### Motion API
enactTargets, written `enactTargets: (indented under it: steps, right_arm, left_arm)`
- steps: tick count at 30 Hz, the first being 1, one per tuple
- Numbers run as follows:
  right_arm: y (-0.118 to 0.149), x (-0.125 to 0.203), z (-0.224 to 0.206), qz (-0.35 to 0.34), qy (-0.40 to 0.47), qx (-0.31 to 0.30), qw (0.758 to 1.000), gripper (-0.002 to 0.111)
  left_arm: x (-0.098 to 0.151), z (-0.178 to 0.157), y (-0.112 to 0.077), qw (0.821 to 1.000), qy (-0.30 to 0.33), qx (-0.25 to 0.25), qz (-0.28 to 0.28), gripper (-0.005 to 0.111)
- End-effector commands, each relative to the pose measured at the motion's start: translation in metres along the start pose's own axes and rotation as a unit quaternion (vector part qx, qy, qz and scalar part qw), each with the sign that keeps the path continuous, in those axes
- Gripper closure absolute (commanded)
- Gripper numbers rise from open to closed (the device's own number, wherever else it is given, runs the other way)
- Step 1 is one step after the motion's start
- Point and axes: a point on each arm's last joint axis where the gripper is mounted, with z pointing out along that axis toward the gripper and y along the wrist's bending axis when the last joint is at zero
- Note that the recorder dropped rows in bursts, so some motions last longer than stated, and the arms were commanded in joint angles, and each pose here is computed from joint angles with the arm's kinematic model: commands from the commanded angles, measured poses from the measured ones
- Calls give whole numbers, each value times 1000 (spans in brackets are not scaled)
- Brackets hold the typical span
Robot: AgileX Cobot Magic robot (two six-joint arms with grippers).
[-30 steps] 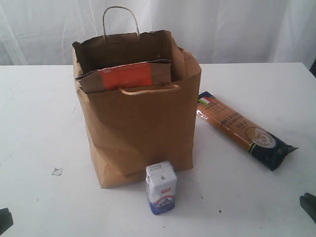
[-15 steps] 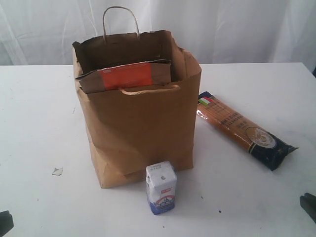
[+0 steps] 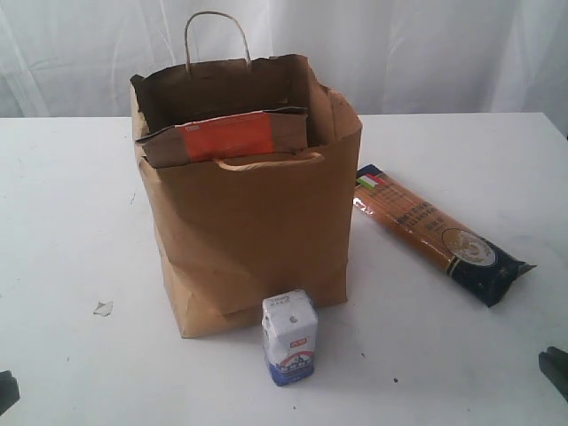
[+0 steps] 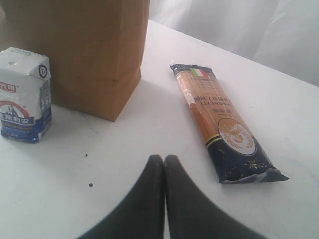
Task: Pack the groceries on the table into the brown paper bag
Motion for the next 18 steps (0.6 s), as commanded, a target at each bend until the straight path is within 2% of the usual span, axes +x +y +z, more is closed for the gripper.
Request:
enactTargets:
  steps: [1, 10, 18]
  right_arm:
    - [0, 0, 0, 4, -7, 5, 1000, 108]
    - [0, 0, 0, 4, -7, 5, 1000, 108]
    - [0, 0, 0, 4, -7, 5, 1000, 108]
  left_arm:
    - [1, 0, 5, 999, -1, -40, -10, 107]
    - [1, -2, 15, 991, -6, -132, -29, 107]
    - [1, -2, 16, 990, -6, -140, -31, 107]
